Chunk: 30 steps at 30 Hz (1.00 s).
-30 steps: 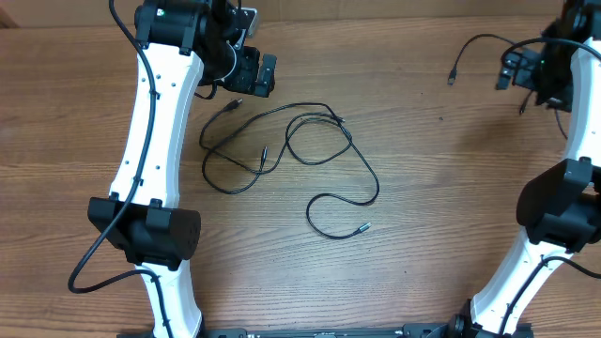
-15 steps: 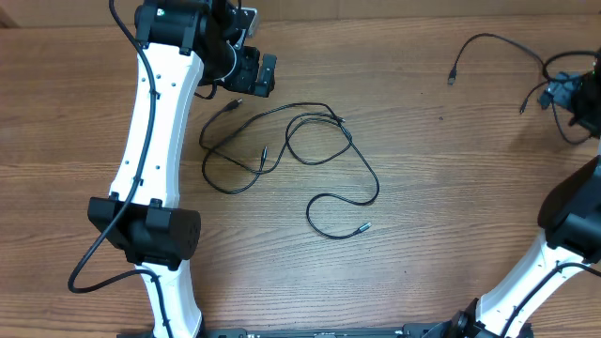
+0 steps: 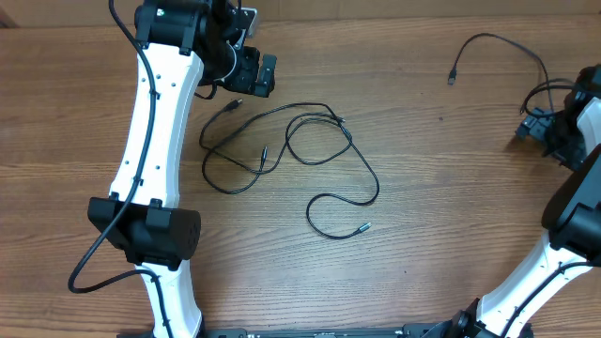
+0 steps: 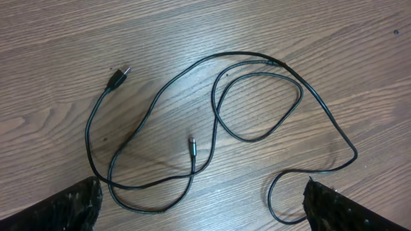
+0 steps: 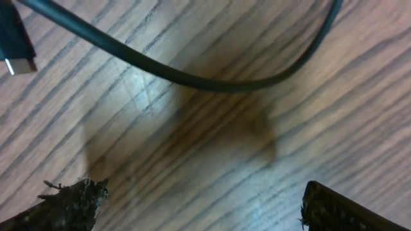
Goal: Untangle cables
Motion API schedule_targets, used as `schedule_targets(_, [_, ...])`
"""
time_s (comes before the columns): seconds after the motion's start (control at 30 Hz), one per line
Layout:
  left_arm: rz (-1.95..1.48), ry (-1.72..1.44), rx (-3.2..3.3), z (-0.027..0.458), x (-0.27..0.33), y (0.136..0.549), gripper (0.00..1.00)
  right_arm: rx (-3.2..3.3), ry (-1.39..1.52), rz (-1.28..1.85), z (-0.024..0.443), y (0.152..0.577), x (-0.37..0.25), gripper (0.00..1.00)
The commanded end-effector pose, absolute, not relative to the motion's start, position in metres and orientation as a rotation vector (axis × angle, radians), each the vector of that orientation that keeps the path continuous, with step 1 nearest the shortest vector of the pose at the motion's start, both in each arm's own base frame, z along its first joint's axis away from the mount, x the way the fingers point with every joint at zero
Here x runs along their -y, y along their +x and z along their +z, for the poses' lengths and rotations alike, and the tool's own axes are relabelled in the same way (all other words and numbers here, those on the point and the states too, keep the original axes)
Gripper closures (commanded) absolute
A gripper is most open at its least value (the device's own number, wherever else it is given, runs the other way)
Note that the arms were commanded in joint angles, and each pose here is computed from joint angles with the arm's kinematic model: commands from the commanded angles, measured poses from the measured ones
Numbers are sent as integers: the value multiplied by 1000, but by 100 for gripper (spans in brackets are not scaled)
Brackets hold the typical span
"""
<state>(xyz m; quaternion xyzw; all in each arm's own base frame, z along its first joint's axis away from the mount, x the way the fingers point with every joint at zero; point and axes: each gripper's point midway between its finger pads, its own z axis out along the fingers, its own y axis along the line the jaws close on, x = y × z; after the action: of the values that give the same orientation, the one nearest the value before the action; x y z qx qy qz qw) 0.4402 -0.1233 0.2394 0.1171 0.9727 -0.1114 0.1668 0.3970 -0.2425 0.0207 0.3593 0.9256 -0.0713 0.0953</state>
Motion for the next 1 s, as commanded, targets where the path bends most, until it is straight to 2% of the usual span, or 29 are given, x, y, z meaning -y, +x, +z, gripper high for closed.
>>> schedule_targets(0.0, [-333, 363, -2724, 254, 126, 439, 0, -2751, 1068, -204, 5, 398, 245, 0])
schedule_targets(0.17, [-334, 363, -2725, 254, 126, 439, 0, -2791, 1044, -179, -34, 403, 245, 0])
schedule_targets(0.33, [-334, 363, -2725, 254, 126, 439, 0, -2751, 1025, -183, -53, 416, 251, 0])
schedule_targets(0.7, [-334, 363, -2725, 254, 126, 439, 0, -2500, 952, -226, -43, 469, 283, 0])
schedule_targets(0.97, [-334, 363, -2725, 254, 126, 439, 0, -2385, 998, -304, -33, 469, 321, 0])
